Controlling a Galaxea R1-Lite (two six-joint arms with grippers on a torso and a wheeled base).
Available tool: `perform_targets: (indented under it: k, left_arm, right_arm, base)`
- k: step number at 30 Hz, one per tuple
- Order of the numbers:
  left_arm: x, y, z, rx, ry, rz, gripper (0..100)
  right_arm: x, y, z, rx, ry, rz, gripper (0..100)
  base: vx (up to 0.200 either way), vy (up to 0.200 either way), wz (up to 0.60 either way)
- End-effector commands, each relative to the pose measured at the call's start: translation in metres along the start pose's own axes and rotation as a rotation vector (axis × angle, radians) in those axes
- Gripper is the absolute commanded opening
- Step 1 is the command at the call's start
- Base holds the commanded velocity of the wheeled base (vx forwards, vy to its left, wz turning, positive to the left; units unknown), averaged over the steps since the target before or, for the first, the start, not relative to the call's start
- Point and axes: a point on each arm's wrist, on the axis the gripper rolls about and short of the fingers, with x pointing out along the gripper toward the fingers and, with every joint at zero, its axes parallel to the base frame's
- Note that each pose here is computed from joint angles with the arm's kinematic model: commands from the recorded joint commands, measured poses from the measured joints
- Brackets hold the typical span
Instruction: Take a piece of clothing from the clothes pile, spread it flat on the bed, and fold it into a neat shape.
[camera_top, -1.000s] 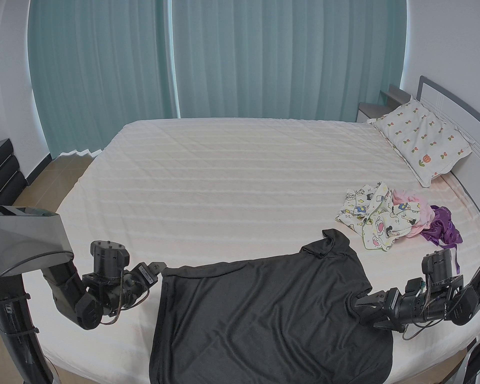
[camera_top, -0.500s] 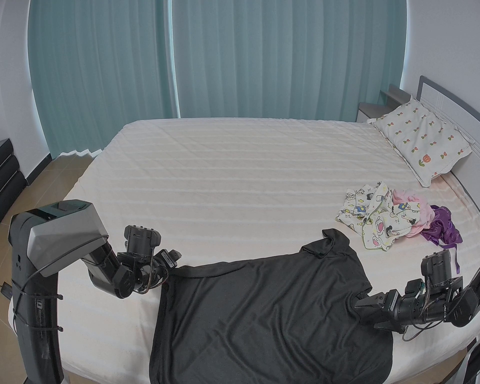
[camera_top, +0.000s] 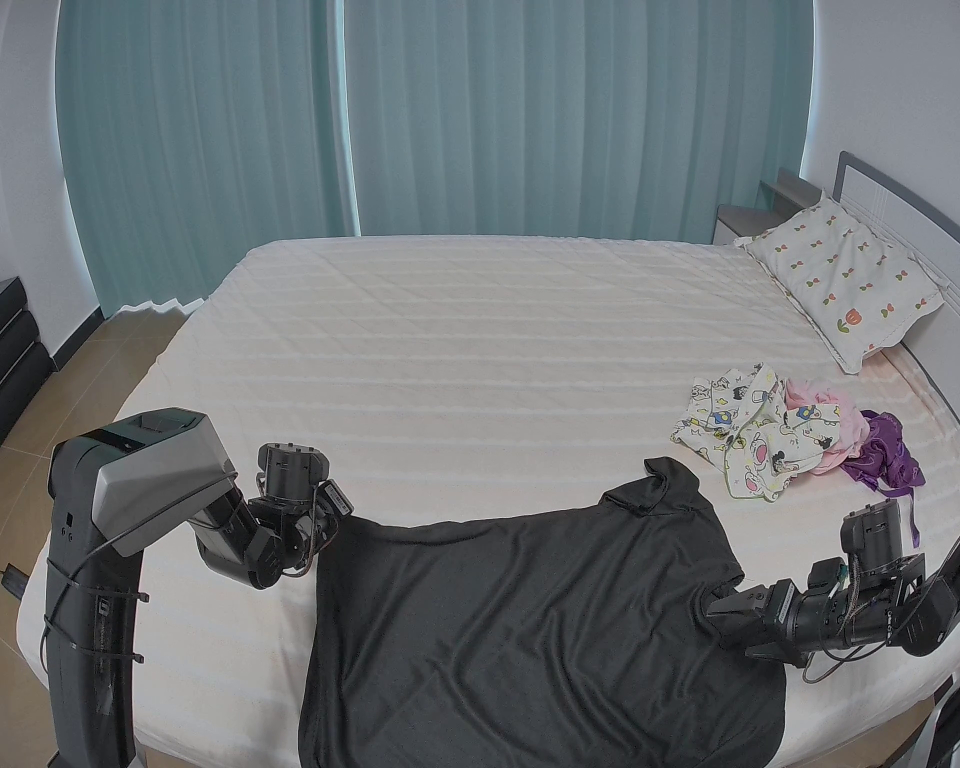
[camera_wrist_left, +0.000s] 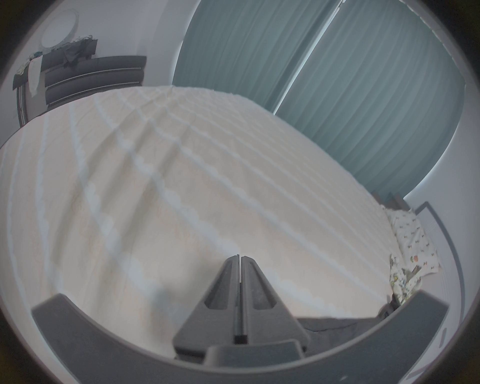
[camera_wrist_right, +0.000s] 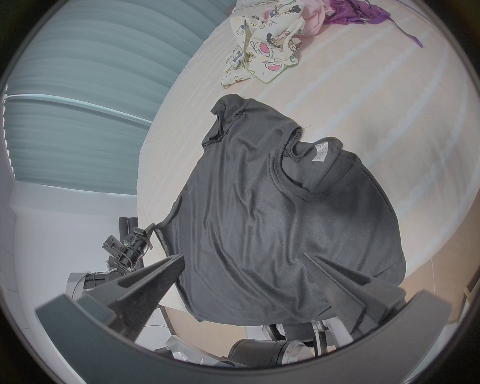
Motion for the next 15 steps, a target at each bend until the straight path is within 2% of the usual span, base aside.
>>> perform_targets:
  k: [1,7,12,13,15]
  left_arm:
    - [0.007,0.002,0.014,-0.025,-0.063,0.003,0]
    - [0.023,0.008,0.031,-0.052,-0.115,0.012,0]
    - [0.038,0.017,0.031,-0.013,-0.122,0.031,0]
    - [0.043,0.017,0.029,-0.008,-0.122,0.031,0]
    - [0.045,0.018,0.028,-0.006,-0.121,0.032,0]
  right_arm:
    - [-0.003,0.002,0.001,-0.004,-0.016,0.014,100]
    - [-0.003,0.002,0.003,-0.005,-0.027,0.015,100]
    - [-0.002,0.004,0.011,-0.004,-0.102,0.036,100]
    - [-0.003,0.008,0.015,0.026,-0.148,0.063,100]
    - [-0.004,0.010,0.017,0.048,-0.166,0.078,100]
  base:
    - [0.000,0.000,0.00]
    - [0.000,0.000,0.00]
    - [0.000,0.000,0.00]
    - [0.000,0.000,0.00]
    - [0.000,0.000,0.00]
